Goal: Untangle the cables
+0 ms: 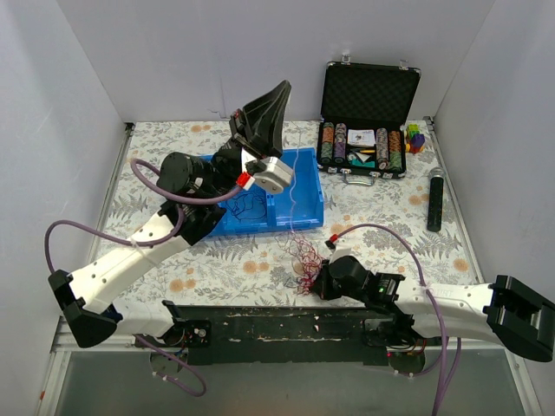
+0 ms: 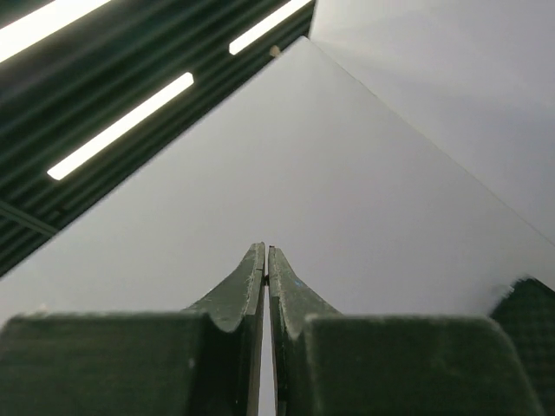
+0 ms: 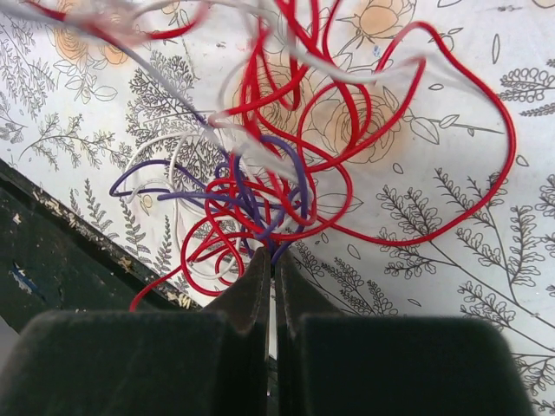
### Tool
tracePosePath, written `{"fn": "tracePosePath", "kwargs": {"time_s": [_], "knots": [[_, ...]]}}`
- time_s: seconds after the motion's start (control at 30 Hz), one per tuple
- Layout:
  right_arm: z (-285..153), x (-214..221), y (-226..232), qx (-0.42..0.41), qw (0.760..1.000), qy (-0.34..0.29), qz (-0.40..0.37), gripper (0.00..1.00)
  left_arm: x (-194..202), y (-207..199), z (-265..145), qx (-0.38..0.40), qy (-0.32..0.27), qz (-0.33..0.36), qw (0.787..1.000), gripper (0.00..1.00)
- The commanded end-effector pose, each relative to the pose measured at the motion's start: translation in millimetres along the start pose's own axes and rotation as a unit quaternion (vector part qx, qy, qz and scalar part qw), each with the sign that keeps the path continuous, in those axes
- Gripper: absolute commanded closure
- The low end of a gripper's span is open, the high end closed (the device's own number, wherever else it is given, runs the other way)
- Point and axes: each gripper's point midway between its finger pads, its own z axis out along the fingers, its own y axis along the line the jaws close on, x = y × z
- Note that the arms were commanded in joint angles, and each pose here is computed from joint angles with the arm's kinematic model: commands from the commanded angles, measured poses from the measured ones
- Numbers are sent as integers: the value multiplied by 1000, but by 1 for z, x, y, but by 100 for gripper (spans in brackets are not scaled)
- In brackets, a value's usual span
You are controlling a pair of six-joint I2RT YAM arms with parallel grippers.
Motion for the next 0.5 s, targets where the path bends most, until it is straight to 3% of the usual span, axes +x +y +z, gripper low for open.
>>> {"fn": "tracePosePath", "kwargs": {"time_s": [0.0,0.17,0.47], "knots": [[-6,42,-46,75,994,78,-31,99,-38,73,15,-124,-50,92,987,100],[-8,44,-50,80,993,77,-28,99,-68,111,26,-191,-95,163,963,100],[-9,47,-53,83,993,81,-25,99,-114,144,52,-235,-164,244,927,100]]}}
